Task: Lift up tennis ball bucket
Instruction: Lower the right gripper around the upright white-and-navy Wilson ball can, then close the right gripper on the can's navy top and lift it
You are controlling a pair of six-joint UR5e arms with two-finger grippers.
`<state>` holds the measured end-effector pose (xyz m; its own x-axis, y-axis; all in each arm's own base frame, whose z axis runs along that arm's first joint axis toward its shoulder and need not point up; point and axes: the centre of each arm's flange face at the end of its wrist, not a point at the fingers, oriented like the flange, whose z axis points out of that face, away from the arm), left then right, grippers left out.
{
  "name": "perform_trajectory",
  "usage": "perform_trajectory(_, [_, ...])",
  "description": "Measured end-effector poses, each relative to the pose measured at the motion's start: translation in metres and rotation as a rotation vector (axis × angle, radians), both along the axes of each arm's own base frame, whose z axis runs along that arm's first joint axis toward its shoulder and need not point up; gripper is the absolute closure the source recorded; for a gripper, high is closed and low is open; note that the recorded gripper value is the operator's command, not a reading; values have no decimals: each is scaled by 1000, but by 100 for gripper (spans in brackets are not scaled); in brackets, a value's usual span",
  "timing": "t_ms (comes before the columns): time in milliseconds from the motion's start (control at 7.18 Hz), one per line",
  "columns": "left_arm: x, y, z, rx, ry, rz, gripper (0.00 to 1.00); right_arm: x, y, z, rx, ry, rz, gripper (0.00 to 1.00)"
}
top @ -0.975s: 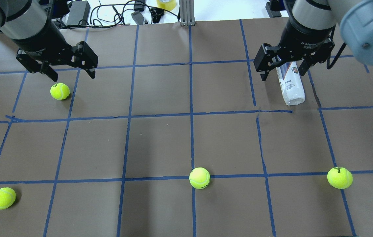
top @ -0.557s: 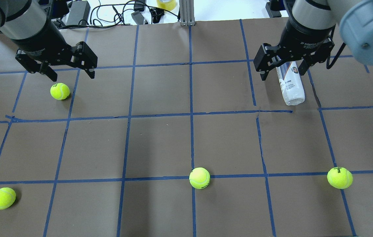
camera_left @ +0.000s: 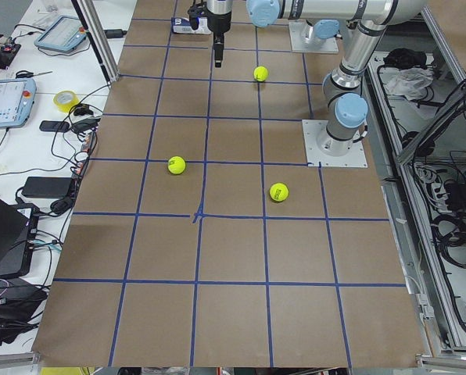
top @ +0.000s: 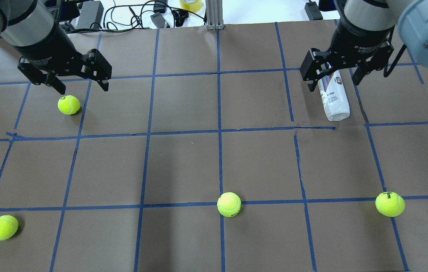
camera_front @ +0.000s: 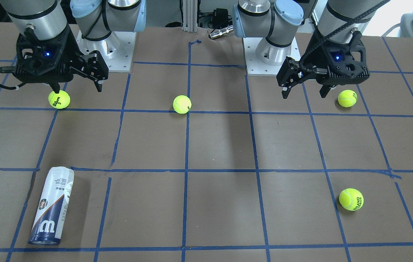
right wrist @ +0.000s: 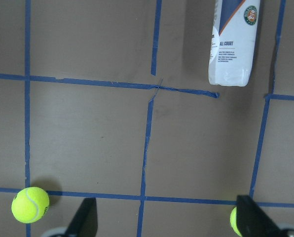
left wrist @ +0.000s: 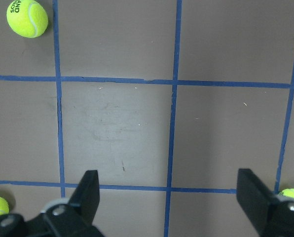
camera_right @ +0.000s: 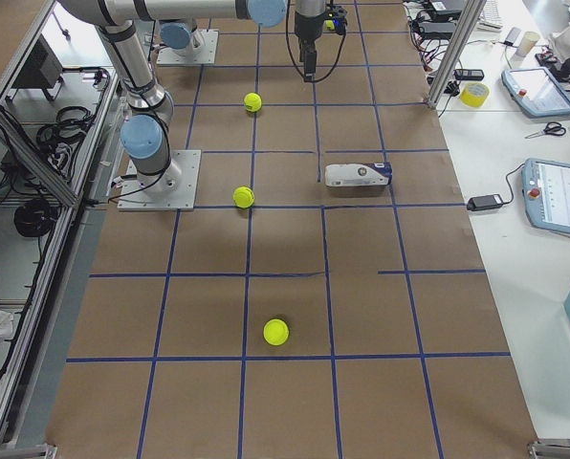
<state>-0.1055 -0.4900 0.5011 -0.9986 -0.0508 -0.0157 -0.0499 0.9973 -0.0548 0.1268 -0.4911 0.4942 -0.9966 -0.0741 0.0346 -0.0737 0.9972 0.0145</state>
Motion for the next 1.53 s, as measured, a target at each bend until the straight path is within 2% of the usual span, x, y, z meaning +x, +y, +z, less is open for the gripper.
perform_trajectory(418, [1, 0, -1, 2, -4, 1, 0, -31, -26, -24, 24, 6, -70, 0])
perform_trajectory(697, [3, -1, -2, 4, -4, 5, 0, -86, -77, -68, 8, 2, -134, 0])
perform_trajectory(1115, [4, -1, -2, 4, -3, 8, 0, -122, -152, -180, -15, -12, -111, 0])
perform_trajectory(1533, [8, -2, -2, 4, -3, 15, 0, -128, -181, -243, -31, -22, -42, 0])
